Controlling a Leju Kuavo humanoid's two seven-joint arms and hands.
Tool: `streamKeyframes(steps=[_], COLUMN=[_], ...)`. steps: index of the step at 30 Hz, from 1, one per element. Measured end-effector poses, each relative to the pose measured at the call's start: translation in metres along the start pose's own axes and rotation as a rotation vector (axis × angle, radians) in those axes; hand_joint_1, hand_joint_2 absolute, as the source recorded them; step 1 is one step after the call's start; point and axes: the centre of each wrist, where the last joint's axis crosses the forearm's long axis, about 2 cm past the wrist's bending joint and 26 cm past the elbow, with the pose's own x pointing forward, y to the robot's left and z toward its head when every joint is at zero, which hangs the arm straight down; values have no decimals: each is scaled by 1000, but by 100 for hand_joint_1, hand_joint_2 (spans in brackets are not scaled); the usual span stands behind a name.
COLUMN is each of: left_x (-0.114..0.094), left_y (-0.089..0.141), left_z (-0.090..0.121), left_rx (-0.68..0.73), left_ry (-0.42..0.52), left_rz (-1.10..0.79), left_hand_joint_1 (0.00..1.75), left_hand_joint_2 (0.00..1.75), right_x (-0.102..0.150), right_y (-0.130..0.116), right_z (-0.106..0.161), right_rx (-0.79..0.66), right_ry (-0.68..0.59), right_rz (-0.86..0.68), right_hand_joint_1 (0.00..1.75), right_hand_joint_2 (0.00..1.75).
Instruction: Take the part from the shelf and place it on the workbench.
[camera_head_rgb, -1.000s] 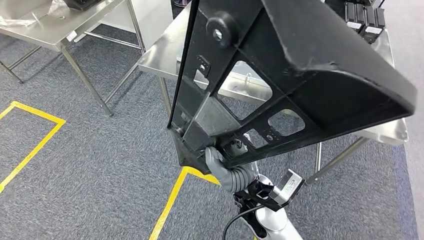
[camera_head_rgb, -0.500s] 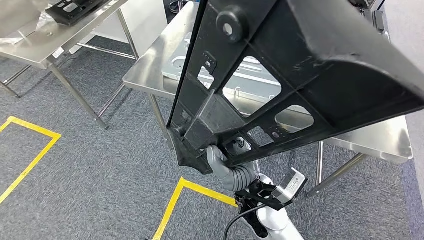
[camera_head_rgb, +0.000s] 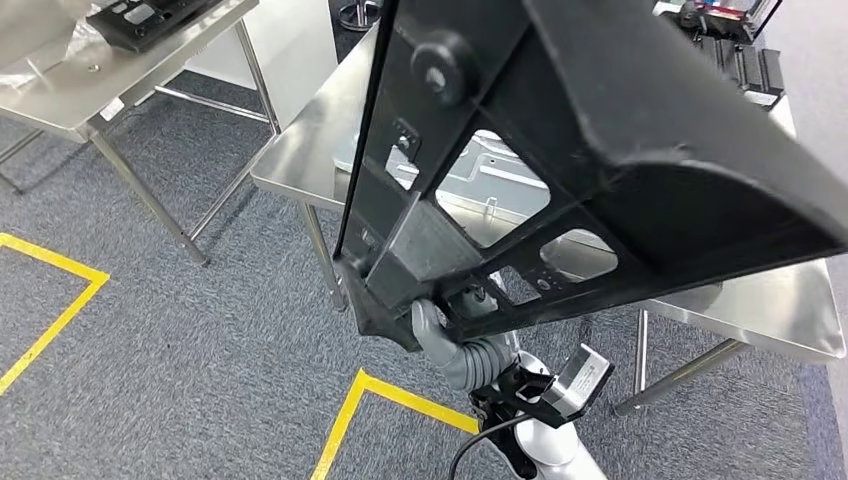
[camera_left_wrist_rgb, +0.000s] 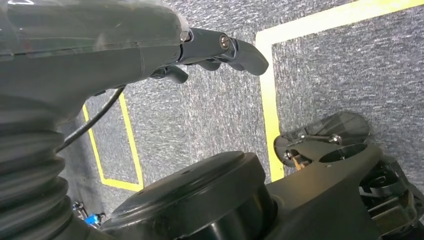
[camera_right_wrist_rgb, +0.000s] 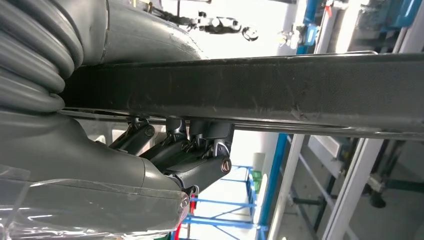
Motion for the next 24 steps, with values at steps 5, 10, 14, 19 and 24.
streamKeyframes(steps=[5,10,14,19,24], left_x=[-2,-1,4,3,4], left_y=[-2,-1,2,3,2], left_z=[0,0,0,0,0], left_rx=[-3,-1,5,5,4], left_ry=[5,3,-12,-12,-13], left_rz=[0,1,9,10,10], left_hand_joint_1=[0,0,0,0,0], left_hand_joint_2=[175,175,175,175,175], right_x=[0,2,2,2,3], right_y=[-1,-1,0,0,1], right_z=[0,-3,-4,-2,0], right_rx=[2,3,3,1,-2], right_ry=[2,-3,-6,-2,2], right_rz=[2,2,0,-1,-2], right_hand_joint_1=[173,173,173,173,173], right_hand_joint_2=[175,175,175,175,175])
